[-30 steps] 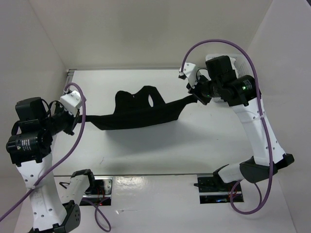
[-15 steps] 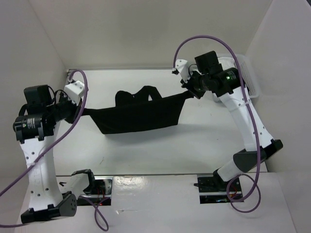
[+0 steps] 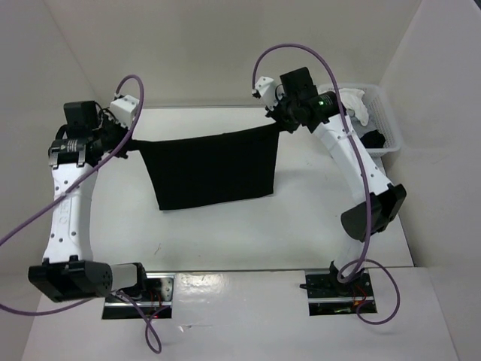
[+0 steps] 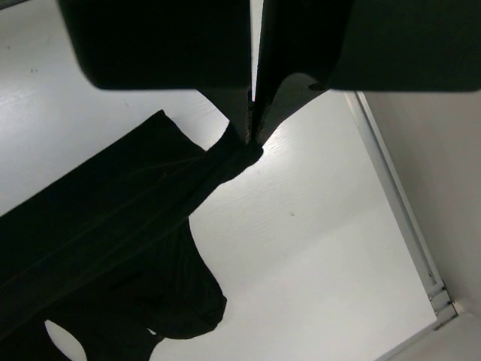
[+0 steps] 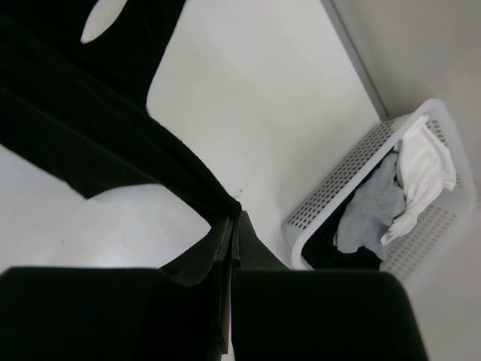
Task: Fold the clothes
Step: Fold the tank top
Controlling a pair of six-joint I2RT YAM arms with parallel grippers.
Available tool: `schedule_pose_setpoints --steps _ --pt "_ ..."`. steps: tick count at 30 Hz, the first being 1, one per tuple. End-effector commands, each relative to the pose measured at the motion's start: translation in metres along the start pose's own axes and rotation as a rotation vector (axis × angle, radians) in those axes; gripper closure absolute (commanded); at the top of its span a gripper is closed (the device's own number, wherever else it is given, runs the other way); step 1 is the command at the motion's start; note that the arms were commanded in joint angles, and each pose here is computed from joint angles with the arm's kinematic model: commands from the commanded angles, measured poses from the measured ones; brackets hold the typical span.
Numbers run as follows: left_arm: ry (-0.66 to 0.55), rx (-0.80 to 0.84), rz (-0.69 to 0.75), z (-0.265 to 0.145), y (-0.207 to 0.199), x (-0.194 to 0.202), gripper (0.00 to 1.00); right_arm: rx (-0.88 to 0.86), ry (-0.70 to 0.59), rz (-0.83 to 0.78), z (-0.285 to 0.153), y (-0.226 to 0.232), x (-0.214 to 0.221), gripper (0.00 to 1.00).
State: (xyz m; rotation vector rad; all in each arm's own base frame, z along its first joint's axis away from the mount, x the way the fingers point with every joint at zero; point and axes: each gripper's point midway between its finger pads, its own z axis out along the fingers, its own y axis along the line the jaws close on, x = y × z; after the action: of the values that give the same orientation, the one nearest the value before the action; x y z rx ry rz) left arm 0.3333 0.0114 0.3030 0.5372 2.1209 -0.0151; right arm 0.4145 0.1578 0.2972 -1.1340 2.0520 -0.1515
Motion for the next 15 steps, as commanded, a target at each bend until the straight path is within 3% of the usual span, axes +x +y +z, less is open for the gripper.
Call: schedule_pose_setpoints --steps 1,8,15 --pt "-0.034 -0.060 -0.033 0.025 0.021 -0.013 0.95 0.122 -0.078 0.007 0.006 -0.035 -0.026 1.00" --pt "-0.005 -0.009 -0.070 0.077 0.024 -0.007 0.95 0.121 -0.036 0.016 0.050 -0.042 -0.022 1.00" --pt "-0.014 -0.003 -0.079 0.084 0.026 -0.010 0.95 0.108 -0.012 0.026 0.056 -0.046 -0.014 1.00"
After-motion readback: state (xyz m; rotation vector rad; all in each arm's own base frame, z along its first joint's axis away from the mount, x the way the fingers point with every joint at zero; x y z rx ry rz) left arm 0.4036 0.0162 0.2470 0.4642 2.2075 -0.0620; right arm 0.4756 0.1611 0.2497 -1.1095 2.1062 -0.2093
